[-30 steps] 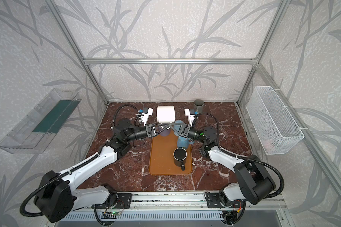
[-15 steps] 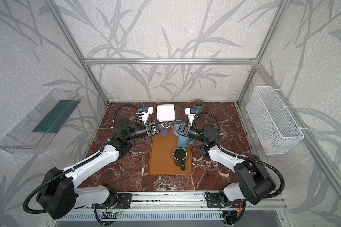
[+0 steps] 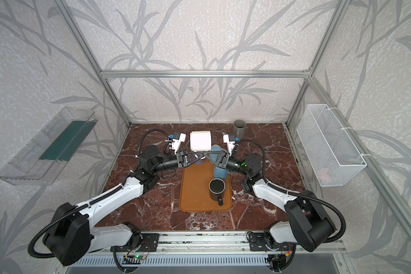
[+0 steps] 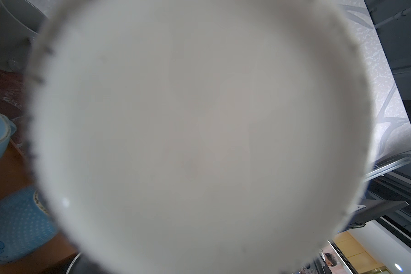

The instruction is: Turn the mug right side up

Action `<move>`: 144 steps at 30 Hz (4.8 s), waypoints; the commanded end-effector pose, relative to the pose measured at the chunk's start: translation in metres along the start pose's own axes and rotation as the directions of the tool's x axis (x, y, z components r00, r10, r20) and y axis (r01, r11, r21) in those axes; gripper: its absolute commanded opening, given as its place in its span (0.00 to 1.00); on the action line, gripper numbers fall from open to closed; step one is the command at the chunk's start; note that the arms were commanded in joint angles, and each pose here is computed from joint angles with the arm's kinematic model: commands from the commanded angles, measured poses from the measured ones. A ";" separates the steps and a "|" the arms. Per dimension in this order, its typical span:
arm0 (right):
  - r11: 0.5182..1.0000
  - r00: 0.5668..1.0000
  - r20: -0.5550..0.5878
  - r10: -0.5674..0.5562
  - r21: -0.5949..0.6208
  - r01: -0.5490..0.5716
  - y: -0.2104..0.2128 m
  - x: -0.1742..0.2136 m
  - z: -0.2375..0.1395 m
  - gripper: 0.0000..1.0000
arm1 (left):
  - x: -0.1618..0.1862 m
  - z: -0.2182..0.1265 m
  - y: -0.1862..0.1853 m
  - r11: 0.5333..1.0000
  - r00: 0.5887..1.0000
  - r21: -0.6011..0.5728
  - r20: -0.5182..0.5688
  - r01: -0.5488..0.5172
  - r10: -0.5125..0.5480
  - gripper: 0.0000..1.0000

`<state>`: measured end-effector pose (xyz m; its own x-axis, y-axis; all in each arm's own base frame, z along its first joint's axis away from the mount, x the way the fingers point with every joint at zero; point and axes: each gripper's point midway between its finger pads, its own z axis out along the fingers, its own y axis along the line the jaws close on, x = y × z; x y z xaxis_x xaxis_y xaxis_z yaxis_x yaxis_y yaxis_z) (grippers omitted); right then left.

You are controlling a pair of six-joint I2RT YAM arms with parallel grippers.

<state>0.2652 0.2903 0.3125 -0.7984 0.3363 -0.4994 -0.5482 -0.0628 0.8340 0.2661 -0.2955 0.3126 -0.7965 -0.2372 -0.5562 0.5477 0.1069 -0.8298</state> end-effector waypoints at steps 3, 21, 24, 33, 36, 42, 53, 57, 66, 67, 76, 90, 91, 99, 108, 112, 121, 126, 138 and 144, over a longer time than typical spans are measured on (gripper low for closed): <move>0.995 0.992 -0.104 -0.068 -0.086 0.059 0.028 0.030 0.002 0.00 | -0.002 -0.001 -0.006 0.999 0.999 0.018 0.024 -0.034 0.034 0.24; 0.998 0.993 -0.108 -0.042 -0.058 0.036 0.014 0.046 0.006 0.00 | 0.007 -0.005 0.011 0.999 1.000 -0.043 0.014 -0.003 0.004 0.06; 0.998 0.993 -0.106 -0.054 -0.043 0.050 0.015 0.046 0.004 0.00 | 0.007 -0.008 0.011 0.999 1.000 -0.051 0.023 -0.002 0.004 0.15; 0.996 0.990 -0.105 -0.093 -0.026 0.091 0.022 0.045 -0.001 0.00 | 0.003 -0.020 0.011 0.996 0.999 -0.084 0.046 -0.011 0.015 0.24; 0.996 0.991 -0.104 -0.090 -0.024 0.088 0.021 0.045 -0.001 0.00 | 0.001 -0.024 0.012 0.996 0.998 -0.092 0.056 -0.008 0.013 0.26; 0.996 0.991 -0.097 -0.090 -0.020 0.089 0.021 0.044 -0.001 0.00 | -0.001 -0.029 0.013 0.995 0.998 -0.099 0.070 -0.004 0.011 0.23; 0.996 0.989 -0.112 -0.092 -0.033 0.089 0.025 0.045 0.001 0.00 | -0.003 -0.030 0.016 0.995 0.997 -0.099 0.073 0.005 0.003 0.00; 0.995 0.986 -0.132 -0.099 -0.044 0.094 0.031 0.047 0.006 0.00 | -0.006 -0.028 0.013 0.998 0.997 -0.068 0.082 0.006 0.000 0.00; 0.995 0.987 -0.135 -0.093 -0.052 0.086 0.033 0.050 0.014 0.12 | -0.010 -0.023 0.008 1.000 0.996 -0.007 0.093 0.014 -0.013 0.00; 0.995 0.987 -0.135 -0.092 -0.054 0.085 0.033 0.050 0.014 0.13 | -0.010 -0.023 0.007 1.000 0.996 -0.005 0.094 0.012 -0.011 0.00; 0.995 0.991 -0.109 -0.079 -0.061 0.072 0.032 0.044 0.018 0.22 | -0.009 -0.024 0.006 1.000 0.996 -0.002 0.091 0.012 -0.012 0.00; 0.999 0.999 -0.028 -0.044 -0.029 0.043 0.021 0.032 0.017 0.22 | -0.007 -0.025 0.003 1.000 0.996 0.013 0.093 0.009 -0.011 0.00; 0.999 0.999 -0.021 -0.039 -0.024 0.039 0.019 0.031 0.016 0.22 | -0.006 -0.025 0.003 1.000 0.996 0.014 0.092 0.011 -0.012 0.00; 1.000 0.999 0.039 -0.025 -0.011 0.025 0.018 0.020 0.013 0.22 | -0.007 -0.027 0.000 1.000 0.995 0.023 0.104 -0.004 0.002 0.00; 1.000 0.997 0.079 -0.020 0.003 0.020 0.016 0.014 0.011 0.22 | -0.006 -0.029 -0.004 0.999 0.994 0.031 0.106 -0.014 0.010 0.00; 1.000 0.995 0.099 -0.013 0.013 0.012 0.013 0.011 0.010 0.23 | -0.005 -0.029 -0.004 0.999 0.994 0.032 0.106 -0.014 0.011 0.00; 1.000 0.994 0.106 0.015 -0.005 -0.015 0.011 0.009 0.014 0.23 | -0.005 -0.028 -0.007 0.999 0.994 0.050 0.110 -0.021 0.016 0.00; 0.999 0.995 0.092 0.031 -0.028 -0.028 0.012 0.009 0.019 0.23 | -0.005 -0.027 -0.006 0.998 0.994 0.054 0.111 -0.020 0.014 0.00; 0.997 0.998 0.046 0.040 -0.069 -0.037 0.020 0.012 0.027 0.00 | -0.003 -0.023 -0.004 0.998 0.995 0.066 0.102 -0.011 0.004 0.00; 0.998 0.998 0.050 0.024 -0.054 -0.021 0.019 0.015 0.022 0.00 | 0.000 -0.026 0.001 1.000 0.995 0.023 0.099 -0.013 0.011 0.07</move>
<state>0.2636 0.3153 0.2926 -0.8311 0.3870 -0.3994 -0.4515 -0.0501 0.8909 0.2705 -0.2691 0.2959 -0.7946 -0.3450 -0.4997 0.4963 0.1051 -0.8618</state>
